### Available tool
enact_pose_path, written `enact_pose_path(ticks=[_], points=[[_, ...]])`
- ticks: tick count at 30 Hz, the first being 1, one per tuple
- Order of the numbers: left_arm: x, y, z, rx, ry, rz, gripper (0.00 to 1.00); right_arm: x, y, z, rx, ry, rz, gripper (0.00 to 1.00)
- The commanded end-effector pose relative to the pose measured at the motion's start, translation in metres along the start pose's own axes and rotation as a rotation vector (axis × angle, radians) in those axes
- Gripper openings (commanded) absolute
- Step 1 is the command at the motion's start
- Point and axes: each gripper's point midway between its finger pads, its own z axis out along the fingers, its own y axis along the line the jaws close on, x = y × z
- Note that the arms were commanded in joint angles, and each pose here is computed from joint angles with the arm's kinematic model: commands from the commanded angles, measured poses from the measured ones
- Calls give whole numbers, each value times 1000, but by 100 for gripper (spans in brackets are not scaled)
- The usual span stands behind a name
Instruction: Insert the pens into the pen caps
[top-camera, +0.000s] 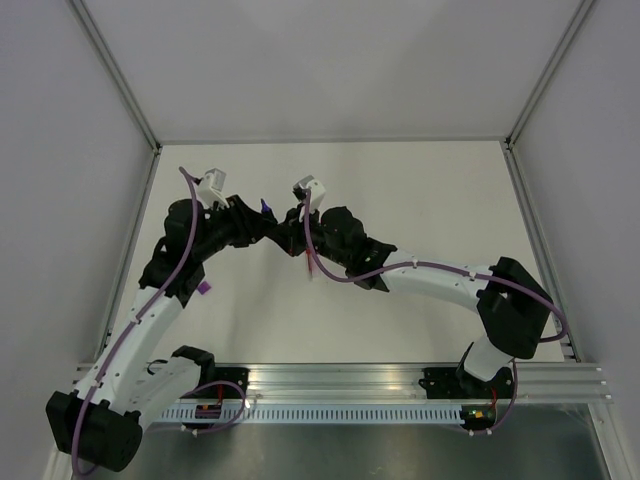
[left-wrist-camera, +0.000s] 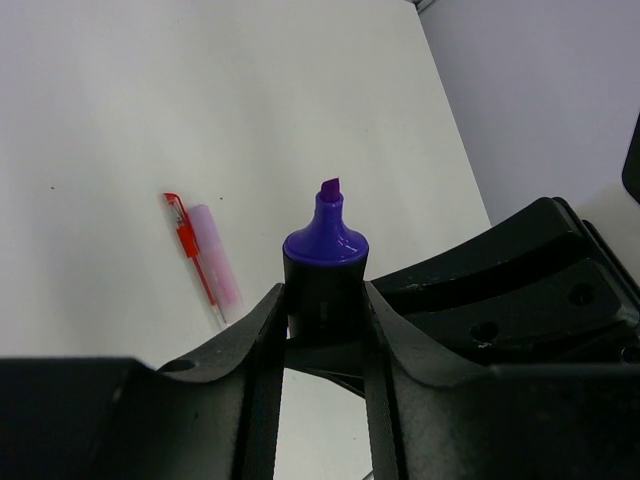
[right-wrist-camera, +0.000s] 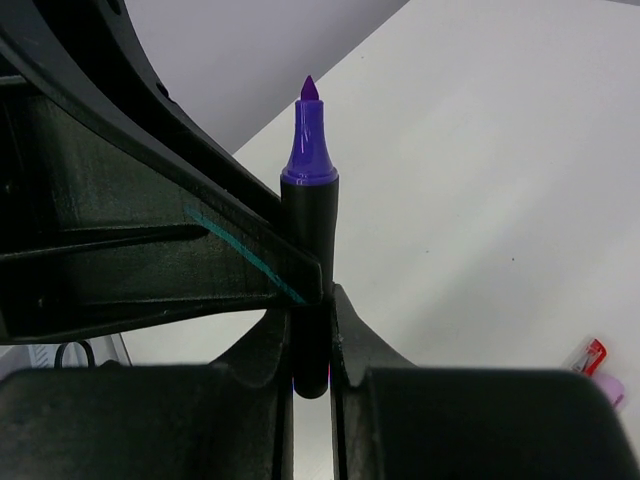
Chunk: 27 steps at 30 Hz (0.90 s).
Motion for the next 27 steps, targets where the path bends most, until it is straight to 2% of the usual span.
enact_pose_path(ticks=[1, 8, 14, 18, 22, 27], points=[[-23, -33, -15, 86, -54, 9, 39, -3, 11, -4, -50, -13, 14, 0], [-24, -24, -16, 28, -58, 2, 43, 0, 15, -6, -77, -2, 28, 0], [-25, -30, -20, 46, -61, -9, 55, 5, 10, -10, -53, 16, 17, 0], [-30, -36, -23, 58, -66, -18, 59, 11, 7, -16, -42, 36, 16, 0], [-33, -30, -29, -7, -68, -21, 61, 14, -7, -24, -2, 84, 60, 0], [-35, -10, -31, -137, -64, -57, 71, 12, -34, -47, 47, 144, 133, 0]])
